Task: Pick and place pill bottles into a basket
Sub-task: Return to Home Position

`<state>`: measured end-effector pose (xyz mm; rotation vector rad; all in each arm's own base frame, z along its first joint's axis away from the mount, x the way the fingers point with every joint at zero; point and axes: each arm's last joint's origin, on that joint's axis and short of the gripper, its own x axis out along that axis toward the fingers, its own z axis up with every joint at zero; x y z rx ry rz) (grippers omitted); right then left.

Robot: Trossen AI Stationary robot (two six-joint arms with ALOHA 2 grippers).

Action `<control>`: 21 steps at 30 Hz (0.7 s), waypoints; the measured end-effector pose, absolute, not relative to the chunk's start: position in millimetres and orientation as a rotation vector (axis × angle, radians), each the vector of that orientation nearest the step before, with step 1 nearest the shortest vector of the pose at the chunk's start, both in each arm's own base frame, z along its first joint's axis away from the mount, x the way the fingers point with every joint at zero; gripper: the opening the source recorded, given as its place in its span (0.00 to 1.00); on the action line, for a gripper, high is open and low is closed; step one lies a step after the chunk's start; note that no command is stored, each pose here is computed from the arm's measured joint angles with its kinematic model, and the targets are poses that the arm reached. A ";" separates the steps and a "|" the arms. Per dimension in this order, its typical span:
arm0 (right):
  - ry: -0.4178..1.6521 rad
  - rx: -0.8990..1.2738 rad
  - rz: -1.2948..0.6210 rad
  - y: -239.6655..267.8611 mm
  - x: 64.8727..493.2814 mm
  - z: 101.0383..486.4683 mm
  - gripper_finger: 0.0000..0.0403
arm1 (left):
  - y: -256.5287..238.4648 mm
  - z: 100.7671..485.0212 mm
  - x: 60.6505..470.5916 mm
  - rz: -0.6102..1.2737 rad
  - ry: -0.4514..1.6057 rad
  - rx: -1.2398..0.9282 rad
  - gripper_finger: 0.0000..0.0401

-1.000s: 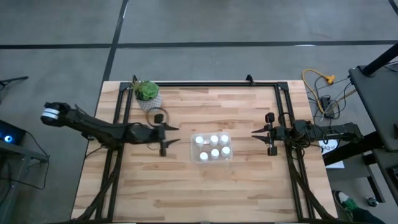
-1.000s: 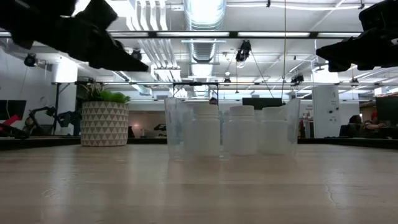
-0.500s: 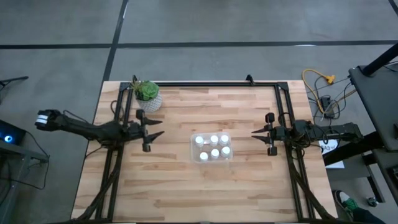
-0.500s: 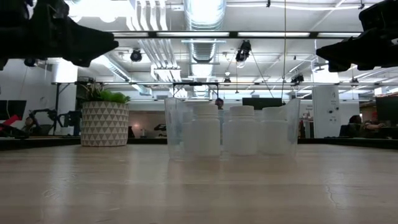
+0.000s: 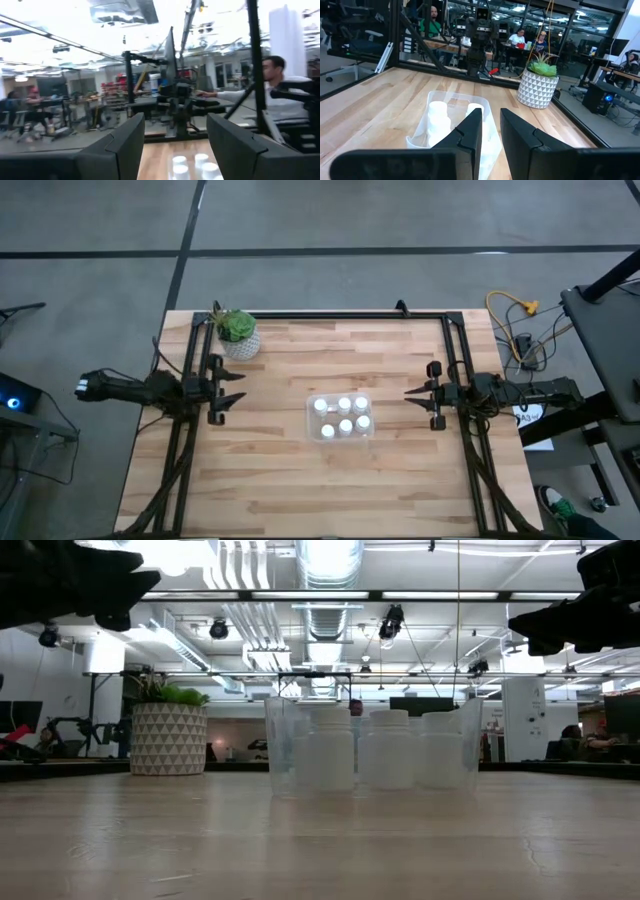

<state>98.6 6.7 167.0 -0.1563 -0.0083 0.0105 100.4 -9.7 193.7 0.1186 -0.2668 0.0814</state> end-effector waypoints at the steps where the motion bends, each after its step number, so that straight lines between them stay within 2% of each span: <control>1: -0.009 -0.156 0.011 6.7 98.6 167.1 0.15 | -9.8 193.1 98.5 0.068 -0.266 0.120 0.49; 12: -0.009 -0.156 0.010 6.7 98.6 167.1 0.15 | -12.0 170.7 100.3 -0.017 -0.045 0.113 0.49; 21: -0.008 -0.156 0.010 6.7 98.6 167.0 0.15 | -10.9 168.1 98.6 0.010 -0.022 0.162 0.49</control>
